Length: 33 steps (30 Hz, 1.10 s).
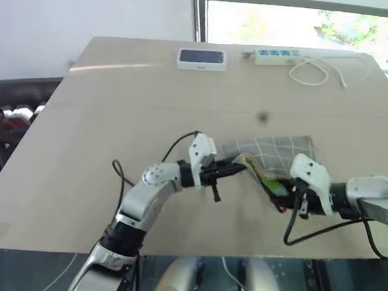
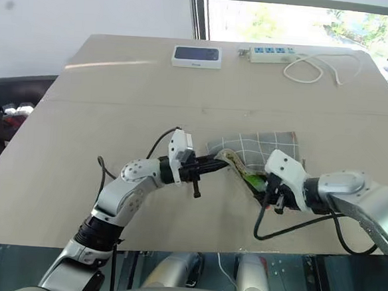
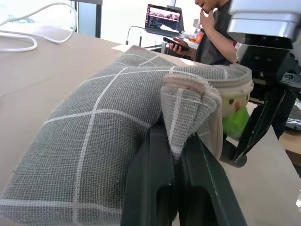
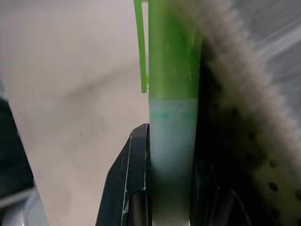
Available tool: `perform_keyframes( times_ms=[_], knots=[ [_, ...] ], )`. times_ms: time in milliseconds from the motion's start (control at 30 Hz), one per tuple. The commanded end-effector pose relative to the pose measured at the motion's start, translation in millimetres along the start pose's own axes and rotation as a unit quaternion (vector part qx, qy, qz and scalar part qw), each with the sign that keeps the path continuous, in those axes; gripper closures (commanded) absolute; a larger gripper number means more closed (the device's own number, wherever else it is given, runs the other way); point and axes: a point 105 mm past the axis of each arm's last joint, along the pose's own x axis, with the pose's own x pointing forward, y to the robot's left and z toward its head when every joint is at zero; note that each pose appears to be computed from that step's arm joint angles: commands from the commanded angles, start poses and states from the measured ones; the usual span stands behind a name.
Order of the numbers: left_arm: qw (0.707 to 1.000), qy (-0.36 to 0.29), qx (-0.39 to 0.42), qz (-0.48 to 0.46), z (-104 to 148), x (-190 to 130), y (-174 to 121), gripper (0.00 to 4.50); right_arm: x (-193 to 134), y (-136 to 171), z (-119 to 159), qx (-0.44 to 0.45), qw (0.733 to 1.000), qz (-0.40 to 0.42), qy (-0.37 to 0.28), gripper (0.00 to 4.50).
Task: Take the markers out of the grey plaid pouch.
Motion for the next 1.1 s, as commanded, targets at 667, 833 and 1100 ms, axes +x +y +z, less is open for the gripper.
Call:
perform_keyframes(
  times_ms=[667,833,1100],
  knots=[
    [0.998,-0.023,0.029,0.056,17,-11,20,4.5,11,-40,40,-0.246,0.953,-0.123,-0.127,4.11],
    [0.992,-0.03,0.047,0.11,25,-16,41,4.5,16,-35,42,-0.29,0.941,-0.113,-0.136,4.11],
    [0.984,-0.015,0.075,0.161,22,-27,62,4.5,16,-33,48,-0.32,0.926,-0.117,-0.166,4.11]
  ],
)
